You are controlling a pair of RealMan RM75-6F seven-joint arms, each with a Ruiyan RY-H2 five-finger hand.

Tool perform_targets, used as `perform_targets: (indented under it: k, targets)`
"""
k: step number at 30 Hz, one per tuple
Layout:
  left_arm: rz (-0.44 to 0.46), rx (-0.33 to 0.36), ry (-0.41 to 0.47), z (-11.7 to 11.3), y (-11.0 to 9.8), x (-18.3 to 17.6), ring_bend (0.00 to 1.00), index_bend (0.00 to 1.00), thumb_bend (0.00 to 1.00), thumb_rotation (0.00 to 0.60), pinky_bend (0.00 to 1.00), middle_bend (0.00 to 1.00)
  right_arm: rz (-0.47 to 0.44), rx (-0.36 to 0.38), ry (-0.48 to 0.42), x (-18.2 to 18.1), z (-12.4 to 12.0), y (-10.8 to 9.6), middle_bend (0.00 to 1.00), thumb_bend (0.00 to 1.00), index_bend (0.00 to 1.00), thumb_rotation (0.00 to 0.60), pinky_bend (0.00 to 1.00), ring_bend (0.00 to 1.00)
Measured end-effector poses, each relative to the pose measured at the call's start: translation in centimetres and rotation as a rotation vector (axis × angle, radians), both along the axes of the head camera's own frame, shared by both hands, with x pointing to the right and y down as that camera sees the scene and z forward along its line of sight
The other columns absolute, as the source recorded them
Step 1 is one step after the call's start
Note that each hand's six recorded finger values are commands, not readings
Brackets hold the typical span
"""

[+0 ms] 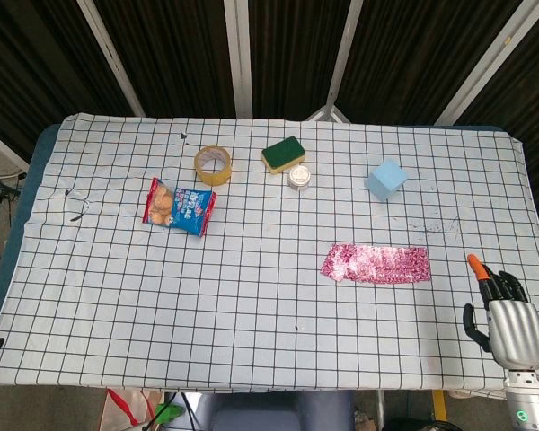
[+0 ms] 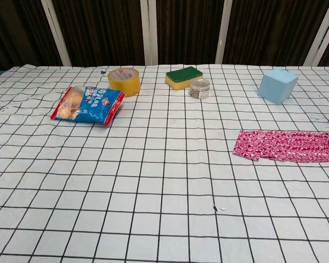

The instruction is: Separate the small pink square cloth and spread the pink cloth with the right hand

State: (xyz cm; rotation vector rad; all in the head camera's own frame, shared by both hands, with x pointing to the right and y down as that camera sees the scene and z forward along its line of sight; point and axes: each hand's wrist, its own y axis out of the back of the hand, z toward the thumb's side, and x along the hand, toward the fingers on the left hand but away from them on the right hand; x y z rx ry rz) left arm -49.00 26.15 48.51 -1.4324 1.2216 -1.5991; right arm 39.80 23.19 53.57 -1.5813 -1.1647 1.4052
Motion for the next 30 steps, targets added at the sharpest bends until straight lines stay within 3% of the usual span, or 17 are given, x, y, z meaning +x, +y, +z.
perform_targets:
  k: [6,10,18,22,30]
  targets:
    - [-0.009,-0.008,-0.004,0.2,-0.1,-0.2,0.0,0.15,0.26,0.6,0.1,0.0,-0.058,0.013,-0.028,-3.2,1.4,-0.5,0.54,0.61,0.15,0.6,0.35,0.55]
    - [-0.015,-0.008,-0.006,0.2,-0.2,-0.3,0.0,0.15,0.26,0.6,0.1,0.0,-0.106,-0.025,-0.037,-4.9,2.8,-1.0,0.64,0.61,0.19,0.6,0.42,0.63]
    - [-0.016,-0.015,-0.014,0.4,-0.4,-0.4,0.0,0.15,0.26,0.6,0.1,0.0,-0.221,-0.094,-0.002,-8.4,5.6,-2.6,0.76,0.61,0.23,0.6,0.5,0.73]
    - [-0.02,-0.015,-0.018,0.4,-0.5,-0.5,0.0,0.15,0.26,0.6,0.1,0.0,-0.253,-0.137,0.015,-9.7,7.2,-3.5,0.83,0.69,0.25,0.6,0.53,0.77]
    - [-0.027,-0.017,-0.026,0.5,-0.6,-0.7,0.0,0.15,0.26,0.6,0.1,0.0,-0.319,-0.229,0.071,-11.8,10.1,-4.3,0.83,0.74,0.25,0.6,0.54,0.78]
